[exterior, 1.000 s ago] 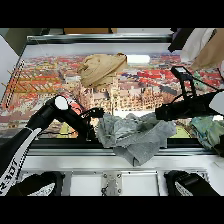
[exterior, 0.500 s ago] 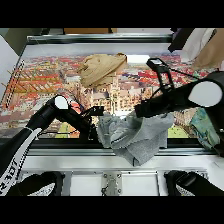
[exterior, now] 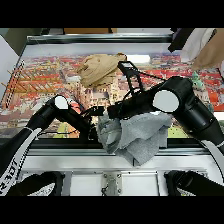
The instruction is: Fold the clothes and pants, and hang the long-sleeved shirts on hangers.
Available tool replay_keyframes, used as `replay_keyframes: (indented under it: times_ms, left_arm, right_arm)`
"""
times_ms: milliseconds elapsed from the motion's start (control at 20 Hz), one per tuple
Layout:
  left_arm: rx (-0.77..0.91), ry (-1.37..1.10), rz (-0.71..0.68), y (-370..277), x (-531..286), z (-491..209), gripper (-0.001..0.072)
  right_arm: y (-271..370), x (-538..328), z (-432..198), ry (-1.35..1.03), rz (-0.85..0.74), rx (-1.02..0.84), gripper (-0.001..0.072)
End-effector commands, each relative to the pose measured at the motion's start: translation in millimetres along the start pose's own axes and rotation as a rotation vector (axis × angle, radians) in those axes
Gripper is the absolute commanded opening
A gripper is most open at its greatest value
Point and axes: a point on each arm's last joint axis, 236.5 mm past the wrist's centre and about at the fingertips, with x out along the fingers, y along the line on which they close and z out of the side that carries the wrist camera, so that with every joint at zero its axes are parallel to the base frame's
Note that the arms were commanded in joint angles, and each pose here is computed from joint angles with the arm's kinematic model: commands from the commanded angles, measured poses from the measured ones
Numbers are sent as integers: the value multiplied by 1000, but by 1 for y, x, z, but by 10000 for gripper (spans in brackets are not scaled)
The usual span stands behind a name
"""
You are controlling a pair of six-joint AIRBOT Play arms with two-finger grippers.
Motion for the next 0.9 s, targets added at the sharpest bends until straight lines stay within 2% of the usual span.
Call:
replay_keyframes:
  times_ms: [0,100,200,250,300,850]
  left_arm:
    - [0,-3,2,0,0,1,14]
    - [0,-3,2,0,0,1,14]
    - [0,-3,1,0,0,1,14]
    - [0,-2,0,0,0,1,14]
    - [0,-2,-2,0,0,1,14]
    - [-1,0,-6,-1,0,0,14]
  right_arm:
    - [7,6,1,-7,7,26,20]
    - [7,6,0,-4,7,25,22]
    - [7,6,0,-3,6,24,71]
    - [7,6,0,-3,6,24,265]
    - [7,5,0,-3,6,24,401]
    - [-33,-39,-16,23,-109,-62,404]
